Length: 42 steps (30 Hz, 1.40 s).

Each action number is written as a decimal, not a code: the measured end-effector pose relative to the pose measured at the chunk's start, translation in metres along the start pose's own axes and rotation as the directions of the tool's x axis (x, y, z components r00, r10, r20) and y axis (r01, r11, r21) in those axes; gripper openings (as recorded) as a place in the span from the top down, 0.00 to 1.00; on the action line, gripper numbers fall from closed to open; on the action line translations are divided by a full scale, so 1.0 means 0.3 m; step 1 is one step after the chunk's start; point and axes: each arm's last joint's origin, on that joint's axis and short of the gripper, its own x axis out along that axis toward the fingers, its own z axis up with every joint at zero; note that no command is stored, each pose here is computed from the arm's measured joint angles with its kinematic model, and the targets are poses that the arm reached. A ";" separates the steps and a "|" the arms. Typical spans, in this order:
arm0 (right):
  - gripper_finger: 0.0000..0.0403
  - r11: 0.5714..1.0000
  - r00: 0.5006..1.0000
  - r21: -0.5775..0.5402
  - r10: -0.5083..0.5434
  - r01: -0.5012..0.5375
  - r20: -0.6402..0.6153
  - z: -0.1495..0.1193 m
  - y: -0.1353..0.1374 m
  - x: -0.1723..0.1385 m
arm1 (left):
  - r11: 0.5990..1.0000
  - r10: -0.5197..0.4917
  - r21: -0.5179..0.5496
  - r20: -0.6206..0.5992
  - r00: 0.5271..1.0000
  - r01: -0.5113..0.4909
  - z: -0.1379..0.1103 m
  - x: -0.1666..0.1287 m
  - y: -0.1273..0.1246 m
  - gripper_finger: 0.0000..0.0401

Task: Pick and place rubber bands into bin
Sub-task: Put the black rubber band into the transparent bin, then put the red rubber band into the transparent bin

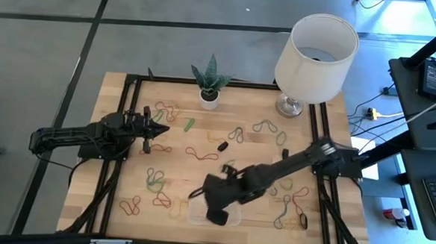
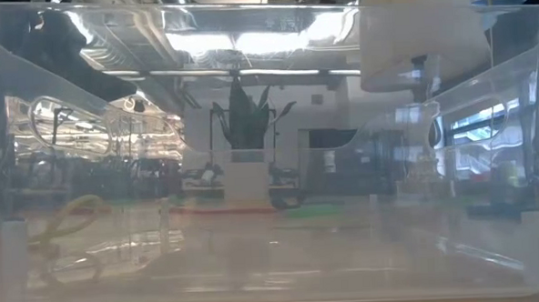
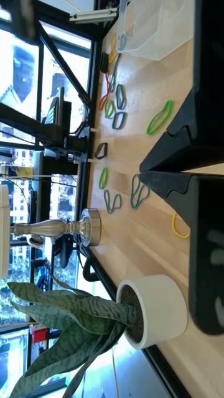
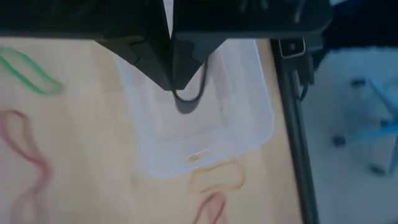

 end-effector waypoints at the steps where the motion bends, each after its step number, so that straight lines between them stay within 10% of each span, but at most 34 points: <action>1: 1.00 1.000 1.000 -0.017 0.012 -0.012 -0.020 0.002 0.010 0.030 | 1.000 0.000 0.000 0.000 1.000 0.000 0.000 0.000 0.000 1.00; 23: 0.99 0.972 0.964 -0.222 -0.132 0.081 -0.229 -0.144 0.049 0.421 | 1.000 0.000 0.000 0.000 1.000 0.000 0.000 0.000 0.000 1.00; 42: 0.66 0.968 0.964 -0.237 -0.135 0.079 -0.230 -0.127 0.048 0.348 | 1.000 0.000 0.000 0.000 1.000 0.000 0.000 0.000 0.000 1.00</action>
